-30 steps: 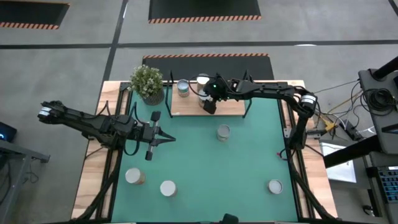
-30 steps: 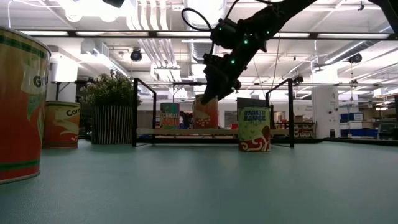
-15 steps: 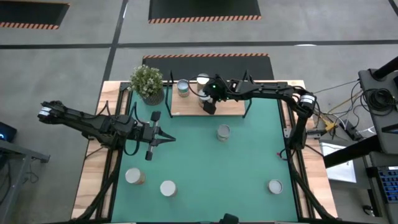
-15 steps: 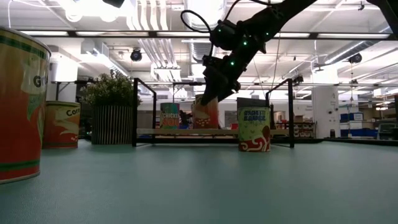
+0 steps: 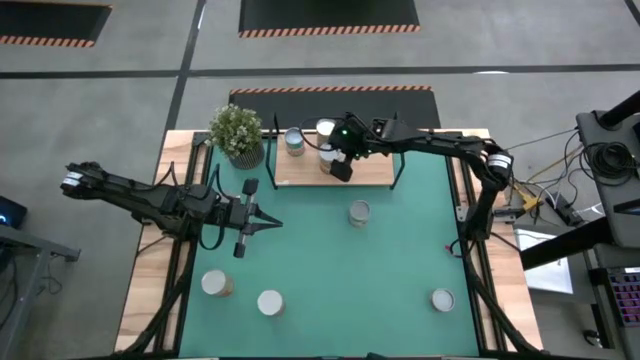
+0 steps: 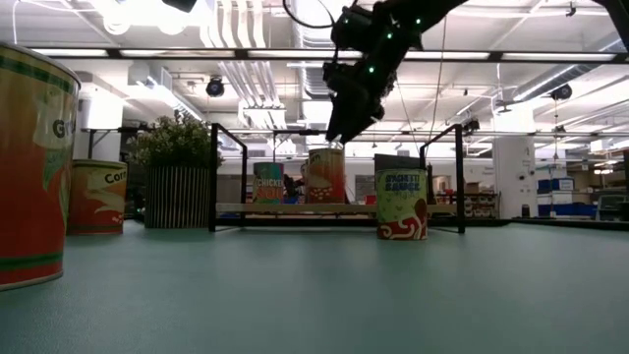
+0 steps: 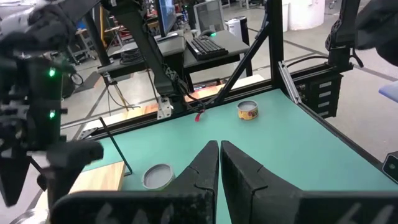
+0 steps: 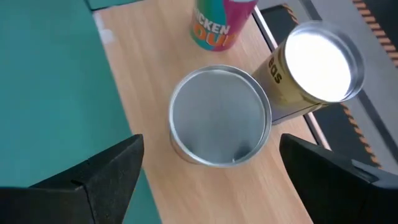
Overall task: Pick and place cans onto a shelf
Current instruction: Put the right canned corn on the shelf
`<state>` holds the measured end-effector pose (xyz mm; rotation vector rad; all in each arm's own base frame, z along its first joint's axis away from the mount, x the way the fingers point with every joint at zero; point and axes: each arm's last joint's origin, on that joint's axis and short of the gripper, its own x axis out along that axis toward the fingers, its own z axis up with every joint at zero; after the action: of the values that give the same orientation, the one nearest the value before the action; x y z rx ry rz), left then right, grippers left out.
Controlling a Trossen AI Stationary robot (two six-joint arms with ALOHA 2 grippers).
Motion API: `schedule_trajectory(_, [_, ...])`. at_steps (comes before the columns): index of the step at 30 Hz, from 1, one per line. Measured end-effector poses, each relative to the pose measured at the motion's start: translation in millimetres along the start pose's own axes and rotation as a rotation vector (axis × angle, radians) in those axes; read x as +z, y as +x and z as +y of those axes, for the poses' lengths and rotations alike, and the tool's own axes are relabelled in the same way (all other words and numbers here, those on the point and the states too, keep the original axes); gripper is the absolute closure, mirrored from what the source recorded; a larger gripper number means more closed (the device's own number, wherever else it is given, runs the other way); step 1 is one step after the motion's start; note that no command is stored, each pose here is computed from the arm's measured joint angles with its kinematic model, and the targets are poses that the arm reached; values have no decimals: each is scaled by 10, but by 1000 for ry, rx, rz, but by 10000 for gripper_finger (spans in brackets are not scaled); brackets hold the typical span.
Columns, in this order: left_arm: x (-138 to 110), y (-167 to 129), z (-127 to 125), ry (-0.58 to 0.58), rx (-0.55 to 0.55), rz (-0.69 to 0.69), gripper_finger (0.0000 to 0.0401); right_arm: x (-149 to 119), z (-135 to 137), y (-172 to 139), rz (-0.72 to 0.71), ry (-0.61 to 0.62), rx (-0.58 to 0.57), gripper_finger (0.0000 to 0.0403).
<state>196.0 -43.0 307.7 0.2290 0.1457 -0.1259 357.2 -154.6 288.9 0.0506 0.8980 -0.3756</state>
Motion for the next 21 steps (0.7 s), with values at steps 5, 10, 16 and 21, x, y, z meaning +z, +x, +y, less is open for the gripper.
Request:
schedule_trajectory(5, [-1,0,0,0,0,1,401,-47,56,-196,-10,-73,10,70])
schedule_trajectory(10, [-5,0,-1,1,-1,5,401,-231,115,-287,-7,-103,36,169])
schedule_trajectory(16, [-5,0,-1,21,-1,4,401,-593,177,-5,-83,-60,59,322])
schedule_trajectory(21, [-4,0,-1,24,-1,4,401,-809,217,287,-199,-55,45,387])
